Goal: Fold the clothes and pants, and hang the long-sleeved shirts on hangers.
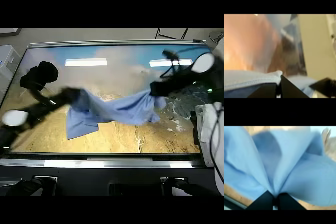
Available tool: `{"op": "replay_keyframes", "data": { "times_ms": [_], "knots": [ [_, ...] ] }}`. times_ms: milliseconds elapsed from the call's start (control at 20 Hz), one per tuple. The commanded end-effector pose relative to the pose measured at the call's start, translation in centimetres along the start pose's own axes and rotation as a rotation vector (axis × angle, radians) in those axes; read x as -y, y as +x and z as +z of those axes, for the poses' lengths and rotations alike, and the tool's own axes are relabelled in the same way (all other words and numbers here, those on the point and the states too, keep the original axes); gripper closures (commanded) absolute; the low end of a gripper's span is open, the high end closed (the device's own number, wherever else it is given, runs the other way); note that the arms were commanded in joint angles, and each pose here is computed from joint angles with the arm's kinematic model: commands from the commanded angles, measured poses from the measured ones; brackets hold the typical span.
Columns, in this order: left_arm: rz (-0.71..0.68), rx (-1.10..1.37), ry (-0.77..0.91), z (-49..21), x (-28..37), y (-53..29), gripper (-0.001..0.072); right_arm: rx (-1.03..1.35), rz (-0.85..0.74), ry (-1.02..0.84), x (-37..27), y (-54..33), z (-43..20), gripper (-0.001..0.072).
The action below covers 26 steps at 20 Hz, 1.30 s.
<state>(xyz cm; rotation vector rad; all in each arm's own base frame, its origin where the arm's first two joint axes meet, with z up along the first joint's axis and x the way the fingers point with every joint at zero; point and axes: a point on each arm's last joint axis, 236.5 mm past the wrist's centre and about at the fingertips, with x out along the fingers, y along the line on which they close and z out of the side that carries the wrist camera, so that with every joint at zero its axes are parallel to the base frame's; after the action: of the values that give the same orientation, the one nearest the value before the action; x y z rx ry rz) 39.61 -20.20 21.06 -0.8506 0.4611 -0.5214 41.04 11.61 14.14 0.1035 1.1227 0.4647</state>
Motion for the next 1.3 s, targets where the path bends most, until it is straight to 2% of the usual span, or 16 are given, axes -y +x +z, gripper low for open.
{"op": "replay_keyframes", "data": {
  "times_ms": [0,150,400,500,600,750,900,1000,1100,1250],
  "knots": [
    [-0.183,0.421,0.284,14.8,14.1,-12.2,0.0681,0.482,-0.120,-0.176,-3.9,-15.1,7.2,0.0667],
    [-0.310,0.626,0.502,17.0,24.0,-21.8,0.0680,0.784,-0.128,-0.214,-8.6,-26.6,6.3,0.0667],
    [-0.426,0.754,0.572,15.5,29.8,-30.1,0.0681,0.903,-0.084,-0.180,-12.6,-33.8,-0.2,0.0667],
    [-0.421,0.792,0.601,15.6,30.3,-31.3,0.0680,0.860,-0.070,-0.147,-12.8,-33.6,-2.1,0.0667],
    [-0.340,0.798,0.672,16.1,29.1,-30.3,0.0681,0.662,-0.063,-0.070,-11.7,-29.8,-4.7,0.0667],
    [-0.169,0.726,0.767,17.0,24.8,-25.6,0.0681,0.268,-0.072,0.055,-8.6,-21.8,-9.1,0.0667],
    [-0.007,0.425,0.752,14.7,15.2,-15.5,0.0681,0.066,-0.057,0.167,-5.4,-13.5,-9.8,0.0666],
    [0.121,0.212,0.679,11.9,5.6,-8.6,0.0681,0.078,-0.044,0.227,-2.4,-6.4,-7.9,0.0666],
    [0.234,0.098,0.580,9.7,-3.2,-3.6,0.0680,0.198,-0.028,0.330,1.0,0.7,-4.4,0.0666],
    [0.332,-0.050,0.426,6.2,-11.8,1.2,0.0678,0.308,0.027,0.509,4.2,8.0,-0.6,0.0666]
  ]
}}
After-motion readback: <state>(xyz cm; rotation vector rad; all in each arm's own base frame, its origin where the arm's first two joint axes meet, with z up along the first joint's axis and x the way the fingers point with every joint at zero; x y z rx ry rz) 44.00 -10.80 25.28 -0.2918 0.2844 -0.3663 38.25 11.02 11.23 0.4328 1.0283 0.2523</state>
